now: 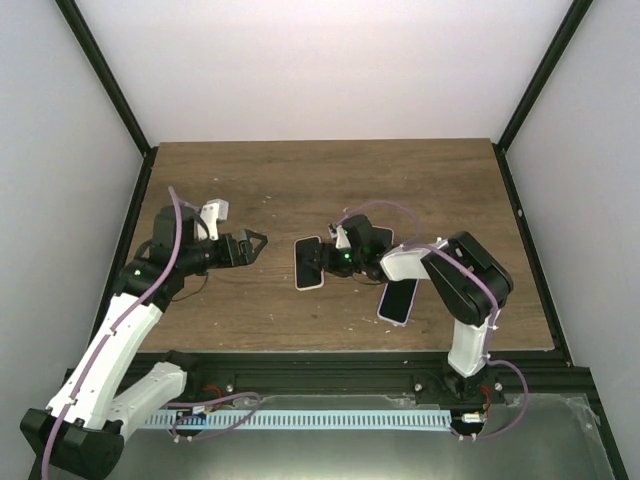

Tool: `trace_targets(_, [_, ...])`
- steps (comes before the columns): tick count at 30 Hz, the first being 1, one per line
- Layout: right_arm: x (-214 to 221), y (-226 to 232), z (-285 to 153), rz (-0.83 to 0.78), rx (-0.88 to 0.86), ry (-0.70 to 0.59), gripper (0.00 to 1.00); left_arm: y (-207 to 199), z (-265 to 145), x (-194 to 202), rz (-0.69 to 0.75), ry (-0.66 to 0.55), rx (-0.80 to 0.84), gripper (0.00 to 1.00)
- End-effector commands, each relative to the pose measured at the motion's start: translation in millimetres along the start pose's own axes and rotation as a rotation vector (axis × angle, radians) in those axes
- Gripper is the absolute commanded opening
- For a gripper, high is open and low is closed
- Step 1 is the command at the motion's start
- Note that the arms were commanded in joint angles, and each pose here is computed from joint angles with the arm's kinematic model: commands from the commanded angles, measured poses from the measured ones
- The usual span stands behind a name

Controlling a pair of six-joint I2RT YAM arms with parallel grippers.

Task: Put the phone into the phone case

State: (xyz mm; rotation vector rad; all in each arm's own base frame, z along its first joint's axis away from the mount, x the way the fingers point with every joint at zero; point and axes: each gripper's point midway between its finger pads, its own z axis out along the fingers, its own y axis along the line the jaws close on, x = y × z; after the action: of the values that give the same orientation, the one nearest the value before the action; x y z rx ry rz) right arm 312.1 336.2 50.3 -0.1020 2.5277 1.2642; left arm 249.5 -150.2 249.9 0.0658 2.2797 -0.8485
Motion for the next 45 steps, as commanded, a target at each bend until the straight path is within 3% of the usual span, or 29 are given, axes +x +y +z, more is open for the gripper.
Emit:
trace_targets(1, [-19.3,17.3,-17.8,-0.044,0.016,-0.062,0.74,0.2,2.9,-3.4,-0.014,-0.013,0.007,1.0])
trace_targets(6, [-22.6,20.7,-38.5,-0.068,0.071,-0.095,0.99,1.9,3.7,-4.8,-0.029,-0.021,0.002,1.0])
trace_targets(16, [-33.0,41.0,-111.0,-0.158,0.184,-0.246,1.0,4.6,-0.4,-15.6,-0.054,-0.061,-0.032,1.0])
trace_targets(24, [-41.9,79.9,-195.9,-0.218,0.226,-0.412,1.0,-2.4,-12.3,-29.1,-0.046,-0.107,-0.029,1.0])
trace_targets(37, [-37.7,154.3,-321.2,-0.27,0.094,-0.675,1.0,-43.9,-66.4,-64.4,0.094,-0.279,0.049,1.0])
trace_targets(45, [-32.7,163.0,-332.5,-0.268,0.06,-0.684,1.0,-47.9,-77.4,-64.7,0.093,-0.31,0.058,1.0])
